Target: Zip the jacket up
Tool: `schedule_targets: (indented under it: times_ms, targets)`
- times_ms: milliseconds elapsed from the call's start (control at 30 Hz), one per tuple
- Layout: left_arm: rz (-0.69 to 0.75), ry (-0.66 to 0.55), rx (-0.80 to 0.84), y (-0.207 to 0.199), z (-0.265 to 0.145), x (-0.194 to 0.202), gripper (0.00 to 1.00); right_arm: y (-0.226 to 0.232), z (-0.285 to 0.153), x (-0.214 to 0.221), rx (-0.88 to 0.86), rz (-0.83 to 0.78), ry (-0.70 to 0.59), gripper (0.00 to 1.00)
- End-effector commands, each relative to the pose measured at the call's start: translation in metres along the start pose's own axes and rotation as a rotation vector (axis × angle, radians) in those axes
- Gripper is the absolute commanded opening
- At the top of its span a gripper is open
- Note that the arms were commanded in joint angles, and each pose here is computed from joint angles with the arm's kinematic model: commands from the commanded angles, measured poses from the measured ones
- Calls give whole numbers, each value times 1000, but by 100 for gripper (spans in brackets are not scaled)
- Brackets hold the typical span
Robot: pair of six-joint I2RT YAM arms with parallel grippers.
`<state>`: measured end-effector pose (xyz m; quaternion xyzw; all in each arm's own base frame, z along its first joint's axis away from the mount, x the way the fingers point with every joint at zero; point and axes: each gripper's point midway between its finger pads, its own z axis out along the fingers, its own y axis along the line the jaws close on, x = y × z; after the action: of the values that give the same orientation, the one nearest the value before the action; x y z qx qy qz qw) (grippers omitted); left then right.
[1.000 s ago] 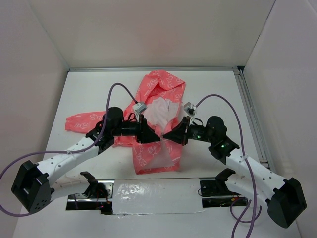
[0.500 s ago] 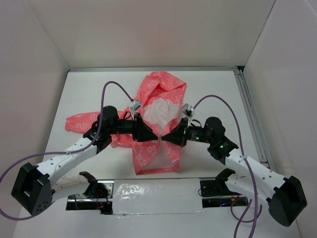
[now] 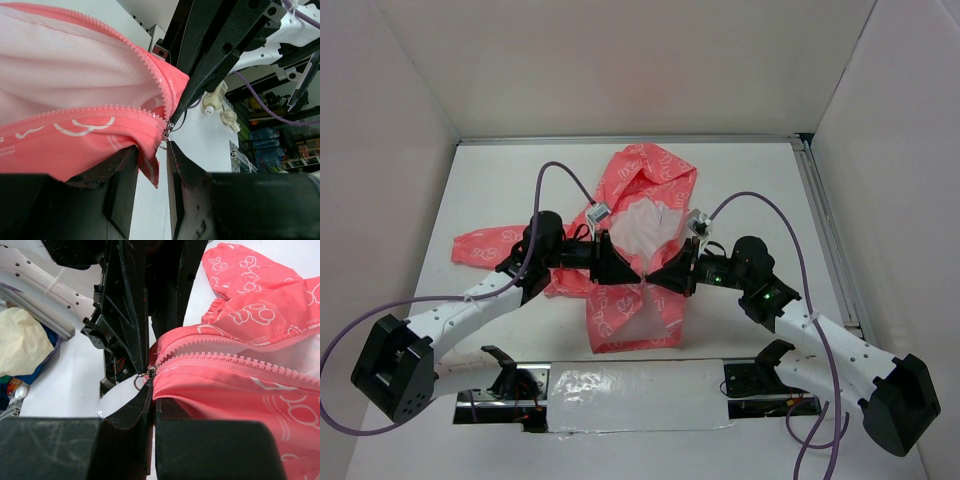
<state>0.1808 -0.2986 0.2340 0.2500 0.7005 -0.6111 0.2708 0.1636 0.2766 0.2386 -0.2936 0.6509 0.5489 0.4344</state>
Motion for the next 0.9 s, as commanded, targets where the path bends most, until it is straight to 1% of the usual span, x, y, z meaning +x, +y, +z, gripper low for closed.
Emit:
schedule_targets:
  times_ms: [0,167,400,533,667,800,833,867]
  targets:
    - [76,-39,67,-20,0,-21,40,16,3,-28,-42,-82,-71,0]
    - [76,-61,75,-24,-4,-25,41,16,2,-25,-43,-79,-56,0]
    - [84,-70,87,-30,-7,-29,47,13,0,-24,-14,-84,-64,0]
    - [84,-64,96,-30,-6,-30,47,16,0,-26,-30,-87,-72,0]
    - [59,-48,104,-26,-2,-30,42,20,2,-29,-52,-95,-75,0]
    - [43,-51,104,-24,1,-32,40,20,3,-27,-59,-101,-59,0]
    - [39,-53,100,-23,1,-33,37,20,3,-27,-57,-99,-61,0]
    - [37,-62,92,-22,2,-35,28,20,2,-28,-54,-99,-62,0]
